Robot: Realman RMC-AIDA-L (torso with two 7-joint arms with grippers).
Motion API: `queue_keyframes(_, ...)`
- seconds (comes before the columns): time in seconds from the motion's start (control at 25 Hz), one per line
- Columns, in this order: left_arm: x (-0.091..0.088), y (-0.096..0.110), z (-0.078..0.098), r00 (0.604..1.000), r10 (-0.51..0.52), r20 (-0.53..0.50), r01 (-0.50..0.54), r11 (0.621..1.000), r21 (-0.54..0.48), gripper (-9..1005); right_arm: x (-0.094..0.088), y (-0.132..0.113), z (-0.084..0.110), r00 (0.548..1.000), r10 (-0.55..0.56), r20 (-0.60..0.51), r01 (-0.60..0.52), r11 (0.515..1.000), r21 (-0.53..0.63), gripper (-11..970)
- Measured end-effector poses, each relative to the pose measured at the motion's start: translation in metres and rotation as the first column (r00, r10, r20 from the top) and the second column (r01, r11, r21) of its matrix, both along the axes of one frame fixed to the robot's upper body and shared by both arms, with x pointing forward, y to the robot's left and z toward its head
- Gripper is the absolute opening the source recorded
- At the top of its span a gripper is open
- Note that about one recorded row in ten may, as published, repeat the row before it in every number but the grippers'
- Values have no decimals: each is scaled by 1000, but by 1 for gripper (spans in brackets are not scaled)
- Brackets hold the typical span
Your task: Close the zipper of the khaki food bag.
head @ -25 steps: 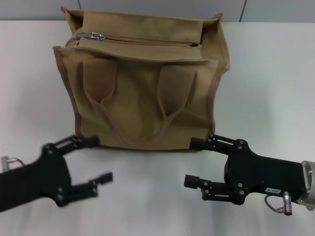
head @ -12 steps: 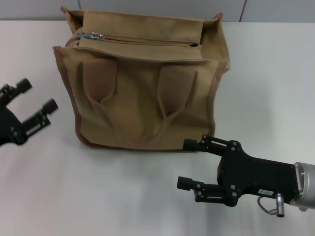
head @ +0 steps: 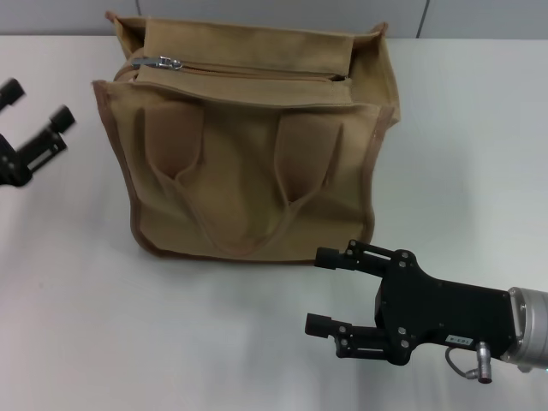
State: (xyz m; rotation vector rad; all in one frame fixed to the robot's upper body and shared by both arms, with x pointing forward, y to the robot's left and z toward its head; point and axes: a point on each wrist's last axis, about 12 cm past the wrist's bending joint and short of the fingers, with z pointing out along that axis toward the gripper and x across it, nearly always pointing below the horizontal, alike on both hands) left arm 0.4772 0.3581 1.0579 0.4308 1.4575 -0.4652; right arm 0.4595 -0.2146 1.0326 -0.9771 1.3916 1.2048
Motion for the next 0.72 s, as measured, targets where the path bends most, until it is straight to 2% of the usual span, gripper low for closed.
queue_keyframes(0.08,6,2,-1,999,32,-14,-32,999,7,811,0,1,0,1000,2,8,-2,1000,3,784)
queue_keyframes(0.2,10,-3,-2,1000,8,-26,-7,1000,24,811,-1,3,1,1000,6,19,-6,1000,9,784)
queue_keyframes(0.24,16,-13,-3,998,-49,-45,52,997,53,811,0,4,1,1000,9,21,-9,1000,11,784)
queue_keyframes(0.4,31,-29,-5,994,-83,-64,88,994,69,811,1,5,2,1000,15,23,-16,1000,13,784)
queue_keyframes(0.44,40,-36,-5,995,-78,-69,83,994,67,811,0,6,2,1000,19,24,-19,1000,15,784)
queue_keyframes(0.56,47,-41,-4,996,-68,-63,71,996,46,811,0,7,2,1000,21,23,-21,1000,18,784)
queue_keyframes(0.72,47,-47,4,997,-78,0,78,996,-44,811,0,8,2,1000,22,22,-22,1000,22,784)
